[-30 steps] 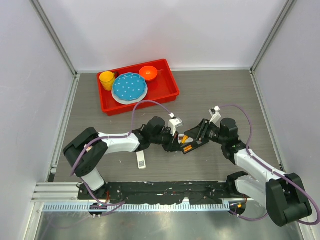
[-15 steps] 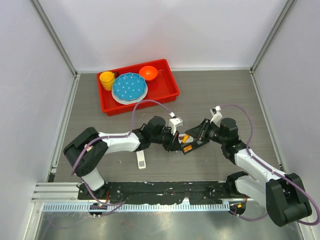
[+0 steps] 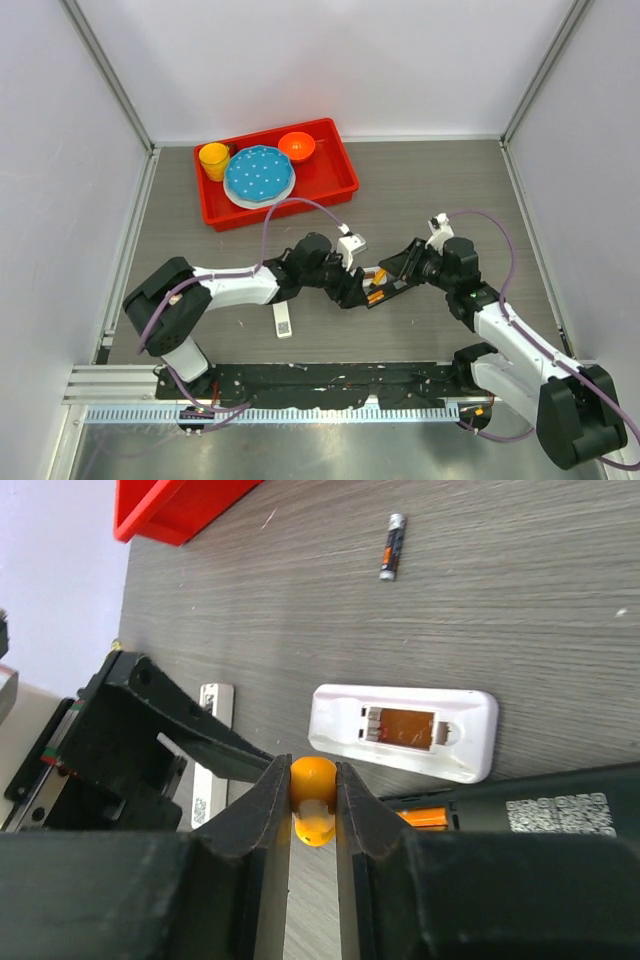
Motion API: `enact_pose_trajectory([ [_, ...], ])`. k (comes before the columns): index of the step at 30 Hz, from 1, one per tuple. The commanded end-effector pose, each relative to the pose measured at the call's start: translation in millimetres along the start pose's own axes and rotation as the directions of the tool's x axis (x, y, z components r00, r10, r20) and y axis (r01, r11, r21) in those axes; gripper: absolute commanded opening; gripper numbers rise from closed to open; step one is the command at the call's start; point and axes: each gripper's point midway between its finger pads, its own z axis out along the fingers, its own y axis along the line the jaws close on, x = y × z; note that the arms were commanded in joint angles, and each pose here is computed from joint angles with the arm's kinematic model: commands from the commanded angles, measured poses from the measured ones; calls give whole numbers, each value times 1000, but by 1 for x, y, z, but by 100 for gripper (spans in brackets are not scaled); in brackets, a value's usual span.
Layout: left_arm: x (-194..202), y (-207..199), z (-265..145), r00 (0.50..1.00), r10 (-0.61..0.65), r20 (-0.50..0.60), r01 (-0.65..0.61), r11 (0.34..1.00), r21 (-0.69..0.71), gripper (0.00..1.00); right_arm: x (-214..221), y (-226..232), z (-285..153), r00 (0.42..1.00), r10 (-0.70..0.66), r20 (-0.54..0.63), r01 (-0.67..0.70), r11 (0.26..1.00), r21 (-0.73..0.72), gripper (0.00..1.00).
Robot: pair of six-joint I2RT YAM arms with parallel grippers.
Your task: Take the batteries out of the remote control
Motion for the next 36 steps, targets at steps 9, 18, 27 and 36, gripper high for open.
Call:
enact_pose_trajectory([
  [9,14,-17,14,974,201,-102,-209,974,-81,72,-38,-21,-17,981,-107,164,74,978,196,1],
  [18,31,-9,36,929,290,-230,-333,926,-177,74,-46,-26,-22,970,-127,206,77,969,236,1],
  [27,30,13,37,925,288,-247,-353,891,-285,82,-49,-25,-31,963,-153,223,94,963,255,1],
  [36,44,22,58,904,255,-344,-356,894,-272,80,-51,-27,-38,956,-173,237,105,956,276,1],
])
